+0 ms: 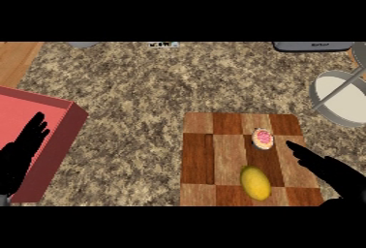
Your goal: Pick the lemon from the cutting board and place it in the tiered basket
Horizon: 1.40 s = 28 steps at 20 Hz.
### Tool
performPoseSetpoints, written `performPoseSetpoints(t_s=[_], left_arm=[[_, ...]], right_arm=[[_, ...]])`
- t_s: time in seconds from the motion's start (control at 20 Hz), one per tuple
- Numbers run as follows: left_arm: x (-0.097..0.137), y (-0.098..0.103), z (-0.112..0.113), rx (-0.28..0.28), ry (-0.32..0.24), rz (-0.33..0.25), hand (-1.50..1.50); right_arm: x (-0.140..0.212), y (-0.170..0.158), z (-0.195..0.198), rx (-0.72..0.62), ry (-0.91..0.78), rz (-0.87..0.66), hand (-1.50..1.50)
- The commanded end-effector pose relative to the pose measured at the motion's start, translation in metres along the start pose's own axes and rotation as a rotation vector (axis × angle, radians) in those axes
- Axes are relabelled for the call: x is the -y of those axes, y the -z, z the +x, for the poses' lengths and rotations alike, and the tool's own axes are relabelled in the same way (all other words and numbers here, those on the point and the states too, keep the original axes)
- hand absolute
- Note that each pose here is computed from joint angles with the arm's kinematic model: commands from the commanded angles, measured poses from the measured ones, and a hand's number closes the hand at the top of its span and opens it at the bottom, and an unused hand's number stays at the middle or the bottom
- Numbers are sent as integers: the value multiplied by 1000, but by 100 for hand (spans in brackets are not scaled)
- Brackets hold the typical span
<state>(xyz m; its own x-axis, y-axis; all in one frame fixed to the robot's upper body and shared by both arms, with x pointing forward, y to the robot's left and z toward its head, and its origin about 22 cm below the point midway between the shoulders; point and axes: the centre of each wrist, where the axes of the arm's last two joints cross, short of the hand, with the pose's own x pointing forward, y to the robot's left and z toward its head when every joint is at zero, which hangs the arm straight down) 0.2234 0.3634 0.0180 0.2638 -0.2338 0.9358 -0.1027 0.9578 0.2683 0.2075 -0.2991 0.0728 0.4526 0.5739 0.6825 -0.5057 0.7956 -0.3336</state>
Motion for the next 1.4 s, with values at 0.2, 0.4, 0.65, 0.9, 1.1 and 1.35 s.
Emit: performPoseSetpoints(t_s=[0.2,0.4,0.65,0.9,1.1,1.35], left_arm=[[17,5,-23,-105,-30,-22,0],[12,3,-15,-111,-25,-8,0],[14,-15,-32,-103,-15,-7,0],[19,3,-36,-123,-21,-11,0],[2,10,-23,-122,-22,-7,0],[21,1,-18,-97,-23,-28,0]], right_arm=[[-2,19,-12,26,37,-16,-150],[-14,26,-1,43,15,-3,-150],[-27,44,-7,38,27,-34,-150],[-35,45,3,52,20,-12,-150],[-58,61,-9,30,11,15,-150],[-70,69,15,25,25,26,-150]])
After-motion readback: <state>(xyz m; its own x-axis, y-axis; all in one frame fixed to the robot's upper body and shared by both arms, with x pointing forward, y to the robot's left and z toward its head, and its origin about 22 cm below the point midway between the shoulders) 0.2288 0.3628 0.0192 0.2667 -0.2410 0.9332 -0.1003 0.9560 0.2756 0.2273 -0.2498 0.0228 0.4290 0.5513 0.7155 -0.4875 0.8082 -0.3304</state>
